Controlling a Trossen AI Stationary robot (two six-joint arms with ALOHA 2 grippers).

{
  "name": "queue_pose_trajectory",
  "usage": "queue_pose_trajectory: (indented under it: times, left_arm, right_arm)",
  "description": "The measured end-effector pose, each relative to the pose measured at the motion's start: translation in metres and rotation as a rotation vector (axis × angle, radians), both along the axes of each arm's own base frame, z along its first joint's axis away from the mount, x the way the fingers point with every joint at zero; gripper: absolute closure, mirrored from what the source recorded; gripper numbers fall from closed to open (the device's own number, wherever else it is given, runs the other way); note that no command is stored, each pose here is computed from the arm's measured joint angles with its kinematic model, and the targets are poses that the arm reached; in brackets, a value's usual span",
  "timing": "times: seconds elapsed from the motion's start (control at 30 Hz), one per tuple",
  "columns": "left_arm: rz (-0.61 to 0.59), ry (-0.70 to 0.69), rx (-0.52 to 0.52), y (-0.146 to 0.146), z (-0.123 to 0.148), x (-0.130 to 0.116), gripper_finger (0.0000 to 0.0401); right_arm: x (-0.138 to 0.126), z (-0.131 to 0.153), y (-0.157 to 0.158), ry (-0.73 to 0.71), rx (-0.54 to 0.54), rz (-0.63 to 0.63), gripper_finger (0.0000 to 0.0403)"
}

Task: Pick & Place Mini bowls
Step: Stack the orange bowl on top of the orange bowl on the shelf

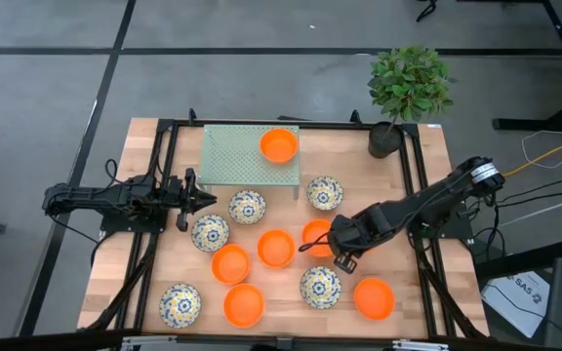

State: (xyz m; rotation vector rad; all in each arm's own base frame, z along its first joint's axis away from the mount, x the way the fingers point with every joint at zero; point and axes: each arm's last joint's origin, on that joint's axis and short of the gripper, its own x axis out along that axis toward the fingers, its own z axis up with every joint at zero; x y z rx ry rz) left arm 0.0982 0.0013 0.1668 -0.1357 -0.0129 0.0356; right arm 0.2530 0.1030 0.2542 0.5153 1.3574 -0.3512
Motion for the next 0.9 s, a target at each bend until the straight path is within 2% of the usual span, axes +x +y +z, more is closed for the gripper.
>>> queue_pose_trajectory:
  times: [0.2,0.53,0.7,0.9]
  left_arm:
    - [0.0,0.0,0.0,0.0,0.0,0.0,0.0363]
    - [0.0,0.0,0.0,0.0,0.0,0.0,0.0363]
    - [0.0,0.0,0.0,0.0,0.0,0.0,0.0363]
    - [0.0,0.0,0.0,0.0,0.0,0.0,0.0363]
  right_arm:
    - [0.009,0.04,-0.013,-0.109,-0.196,0.039,0.0398]
    - [0.022,0.105,-0.037,-0.307,-0.416,0.109,0.0398]
    - [0.025,0.125,-0.05,-0.356,-0.52,0.123,0.0398]
    - [0.035,0.134,-0.064,-0.425,-0.593,0.154,0.0398]
